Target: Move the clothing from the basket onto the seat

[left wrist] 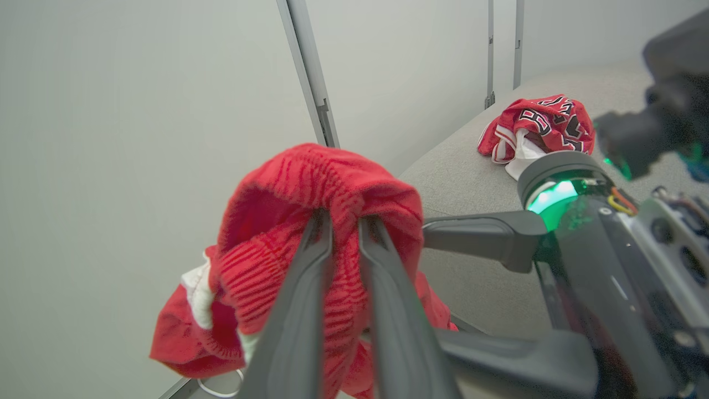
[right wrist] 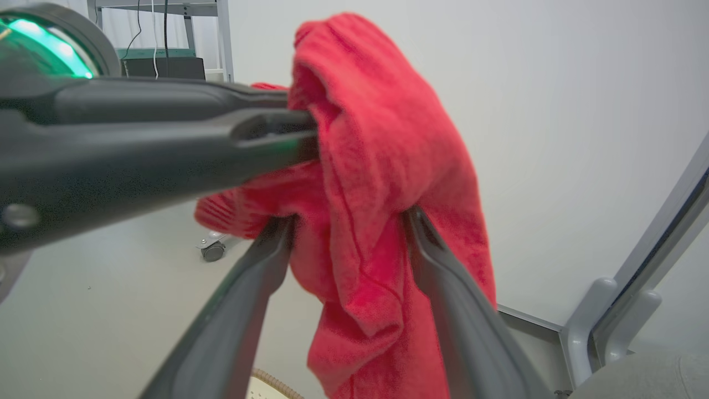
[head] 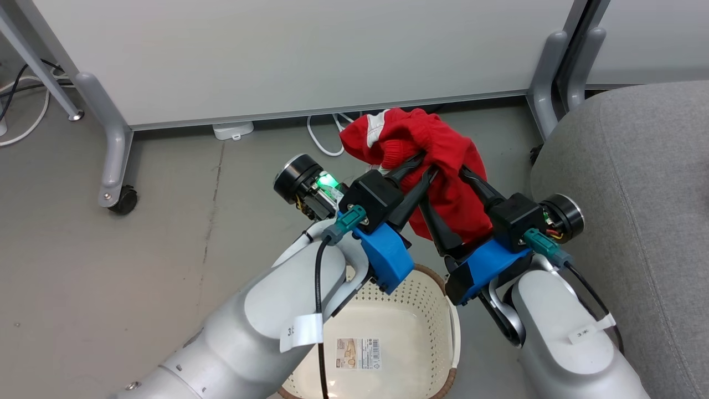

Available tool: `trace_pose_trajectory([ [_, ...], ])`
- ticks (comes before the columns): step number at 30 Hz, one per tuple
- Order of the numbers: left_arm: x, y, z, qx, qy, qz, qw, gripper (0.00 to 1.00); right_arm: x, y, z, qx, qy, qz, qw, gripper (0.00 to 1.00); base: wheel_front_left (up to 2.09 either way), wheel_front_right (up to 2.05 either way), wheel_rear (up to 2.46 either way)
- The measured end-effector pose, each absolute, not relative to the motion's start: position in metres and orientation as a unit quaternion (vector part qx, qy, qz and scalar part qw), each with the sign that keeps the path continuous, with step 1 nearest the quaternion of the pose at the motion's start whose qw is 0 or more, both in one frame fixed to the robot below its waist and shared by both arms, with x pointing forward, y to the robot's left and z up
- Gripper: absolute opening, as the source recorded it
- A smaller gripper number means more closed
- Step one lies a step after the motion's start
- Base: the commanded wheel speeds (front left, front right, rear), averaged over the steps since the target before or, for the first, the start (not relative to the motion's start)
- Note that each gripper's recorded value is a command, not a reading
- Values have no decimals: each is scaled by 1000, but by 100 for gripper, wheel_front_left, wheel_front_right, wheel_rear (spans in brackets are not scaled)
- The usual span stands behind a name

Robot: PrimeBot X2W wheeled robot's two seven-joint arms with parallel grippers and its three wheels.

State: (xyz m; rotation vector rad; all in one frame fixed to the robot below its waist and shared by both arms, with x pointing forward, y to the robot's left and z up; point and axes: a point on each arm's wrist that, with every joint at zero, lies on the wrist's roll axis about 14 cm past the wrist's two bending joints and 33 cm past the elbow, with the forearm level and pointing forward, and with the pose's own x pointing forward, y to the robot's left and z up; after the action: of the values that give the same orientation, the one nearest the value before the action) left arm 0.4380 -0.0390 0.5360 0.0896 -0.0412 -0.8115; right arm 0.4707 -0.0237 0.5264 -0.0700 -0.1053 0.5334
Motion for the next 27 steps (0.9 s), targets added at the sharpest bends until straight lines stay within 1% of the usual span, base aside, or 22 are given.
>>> trace_pose_trajectory([
  [1,438,-39,536,44,-20,-395,917,0,471,-22,527,-32,-51,266,962,100,0,0,0],
  [2,439,-39,537,45,-21,-395,917,0,471,-20,527,-28,-51,267,962,68,0,0,0],
  [3,439,-39,537,45,-21,-395,917,0,471,-20,527,-23,-50,268,962,13,0,0,0],
  [4,438,-40,537,45,-21,-396,917,0,471,-19,527,-19,-48,268,962,0,0,0,0],
  [26,440,-42,536,42,-20,-398,916,0,474,-21,527,-6,-46,264,963,0,0,0,0],
  [27,440,-42,535,42,-19,-397,916,9,475,-21,527,-5,-46,264,963,0,0,0,0],
])
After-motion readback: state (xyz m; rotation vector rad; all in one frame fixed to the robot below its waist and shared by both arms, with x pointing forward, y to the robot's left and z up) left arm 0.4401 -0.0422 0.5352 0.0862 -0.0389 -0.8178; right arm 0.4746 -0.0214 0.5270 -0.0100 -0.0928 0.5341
